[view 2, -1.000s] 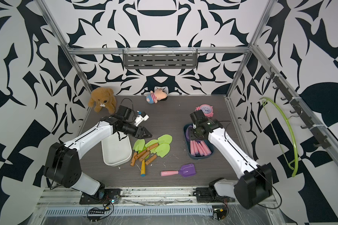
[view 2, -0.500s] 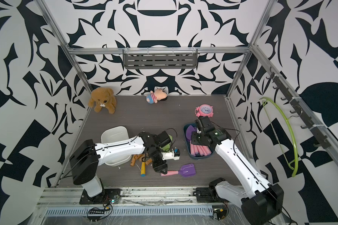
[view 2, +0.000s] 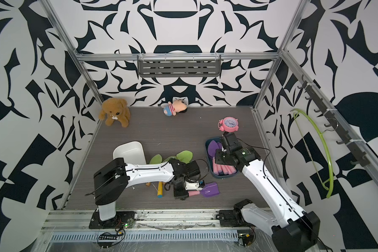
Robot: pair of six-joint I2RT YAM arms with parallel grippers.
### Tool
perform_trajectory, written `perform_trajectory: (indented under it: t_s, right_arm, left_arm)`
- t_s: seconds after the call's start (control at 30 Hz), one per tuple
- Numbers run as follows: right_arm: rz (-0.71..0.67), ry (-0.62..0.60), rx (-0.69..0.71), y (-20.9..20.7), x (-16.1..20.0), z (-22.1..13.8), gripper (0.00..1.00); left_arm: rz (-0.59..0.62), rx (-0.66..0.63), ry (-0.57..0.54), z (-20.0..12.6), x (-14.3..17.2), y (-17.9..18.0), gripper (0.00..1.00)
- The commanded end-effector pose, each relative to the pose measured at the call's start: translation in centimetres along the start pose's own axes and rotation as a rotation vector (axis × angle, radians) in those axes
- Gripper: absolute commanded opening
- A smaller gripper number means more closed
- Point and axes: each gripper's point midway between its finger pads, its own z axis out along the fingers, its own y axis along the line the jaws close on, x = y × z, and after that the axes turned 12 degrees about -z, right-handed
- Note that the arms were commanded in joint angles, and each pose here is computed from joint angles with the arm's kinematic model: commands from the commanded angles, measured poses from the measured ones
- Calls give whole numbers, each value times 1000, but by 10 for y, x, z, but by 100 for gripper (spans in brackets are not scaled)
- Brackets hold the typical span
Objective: Sort the small shovels by color and place them into the storage box
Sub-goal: Pick up the shovel from the center of the board.
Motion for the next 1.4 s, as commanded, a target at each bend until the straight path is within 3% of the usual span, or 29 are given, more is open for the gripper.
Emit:
perform_trajectory:
  t_s: [0.0,0.13,0.5,0.77,0.93,1.07,1.2,1.37]
  right_arm:
    - [1,-45,9,-2,-7,-4,31]
    - [1,-42,7,-2,-5,-3,31]
    - [1,-49,-1,1,-10,-1,31]
    - [21,-88,-44,10,-23,-2,30]
    - [58,-166,-111,22,-40,-6,30]
    - [128,-267,-193,34,-56,-9,29]
    - [211,-352,-279,51,-67,-7,29]
    - [226,-388,-335,97,-69,9,29]
  left_arm:
    - [4,-46,-9,3,-8,5,47]
    - [4,-41,-6,3,-9,3,40]
    - [34,-45,-49,-17,1,2,1]
    - [-54,31,-106,-47,21,21,0]
    - [-262,40,-219,-76,20,59,0]
    - [-534,77,-353,-104,18,99,0]
    - [-767,4,-425,-117,17,131,0]
    - [-912,-17,-444,-120,14,143,0]
